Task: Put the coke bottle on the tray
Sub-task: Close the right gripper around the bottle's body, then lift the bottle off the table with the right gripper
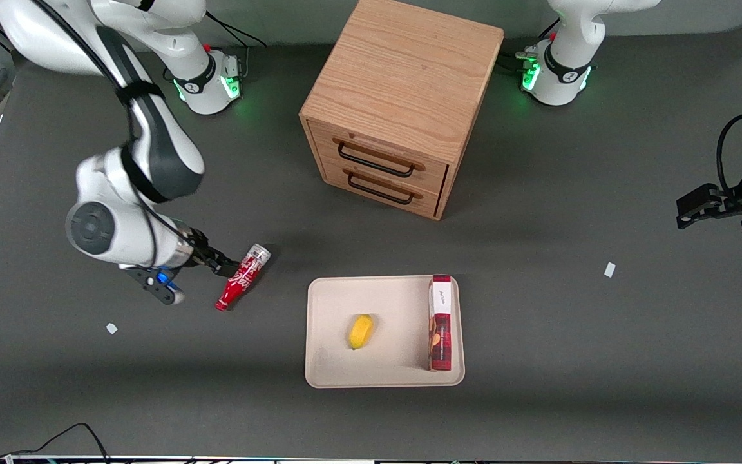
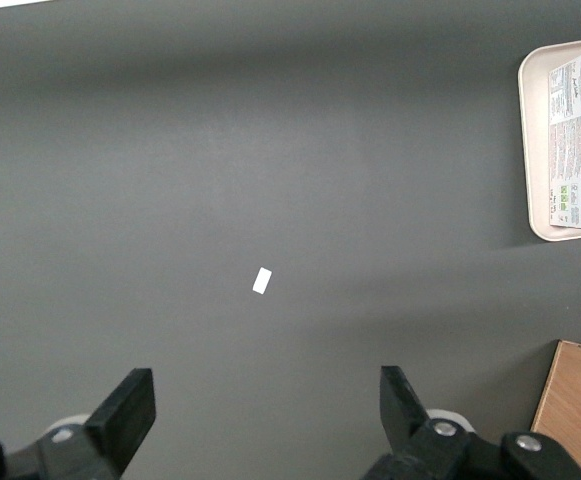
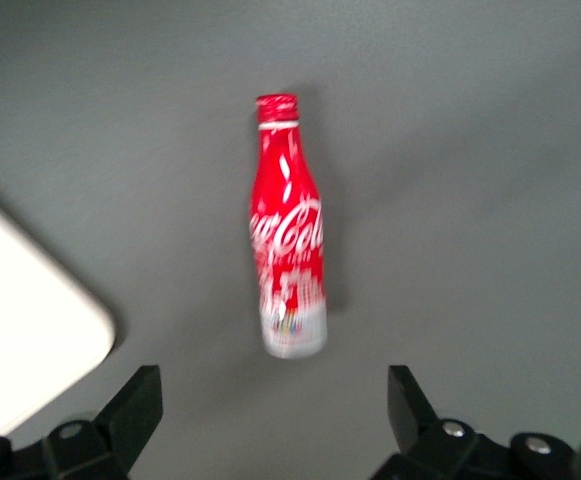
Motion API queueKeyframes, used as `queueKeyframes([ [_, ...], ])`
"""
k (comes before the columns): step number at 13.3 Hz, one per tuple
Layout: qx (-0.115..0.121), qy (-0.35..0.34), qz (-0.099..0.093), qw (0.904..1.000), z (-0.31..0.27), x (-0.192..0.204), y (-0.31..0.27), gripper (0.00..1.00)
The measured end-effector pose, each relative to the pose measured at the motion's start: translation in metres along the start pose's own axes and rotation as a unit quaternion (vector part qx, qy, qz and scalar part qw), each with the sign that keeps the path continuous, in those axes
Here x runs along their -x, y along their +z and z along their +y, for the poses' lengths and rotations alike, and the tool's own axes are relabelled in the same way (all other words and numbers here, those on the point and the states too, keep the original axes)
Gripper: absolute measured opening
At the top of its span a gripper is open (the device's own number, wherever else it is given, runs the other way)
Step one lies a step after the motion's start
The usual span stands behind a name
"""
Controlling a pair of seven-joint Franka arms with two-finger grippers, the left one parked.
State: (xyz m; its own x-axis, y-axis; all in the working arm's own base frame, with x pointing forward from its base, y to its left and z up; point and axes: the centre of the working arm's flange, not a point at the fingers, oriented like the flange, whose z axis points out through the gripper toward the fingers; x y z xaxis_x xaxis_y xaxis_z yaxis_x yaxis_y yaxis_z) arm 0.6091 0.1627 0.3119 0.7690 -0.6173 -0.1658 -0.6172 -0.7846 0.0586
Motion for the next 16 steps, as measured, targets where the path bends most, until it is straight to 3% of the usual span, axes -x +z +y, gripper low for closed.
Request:
queueKeyframes([
  [5, -0.006, 0.045, 0.026, 0.9986, -0.006, -0.016, 0.103, 1.00],
  [8, -0.011, 0.047, 0.028, 0.9984, -0.005, -0.016, 0.137, 1.00],
  [9, -0.010, 0.044, 0.030, 0.9986, -0.005, -0.016, 0.142, 0.93],
  [12, -0.005, 0.032, 0.037, 0.9988, -0.006, -0.013, 0.141, 0.56],
  [16, 0.006, 0.015, 0.042, 0.9990, -0.008, -0.012, 0.122, 0.55],
])
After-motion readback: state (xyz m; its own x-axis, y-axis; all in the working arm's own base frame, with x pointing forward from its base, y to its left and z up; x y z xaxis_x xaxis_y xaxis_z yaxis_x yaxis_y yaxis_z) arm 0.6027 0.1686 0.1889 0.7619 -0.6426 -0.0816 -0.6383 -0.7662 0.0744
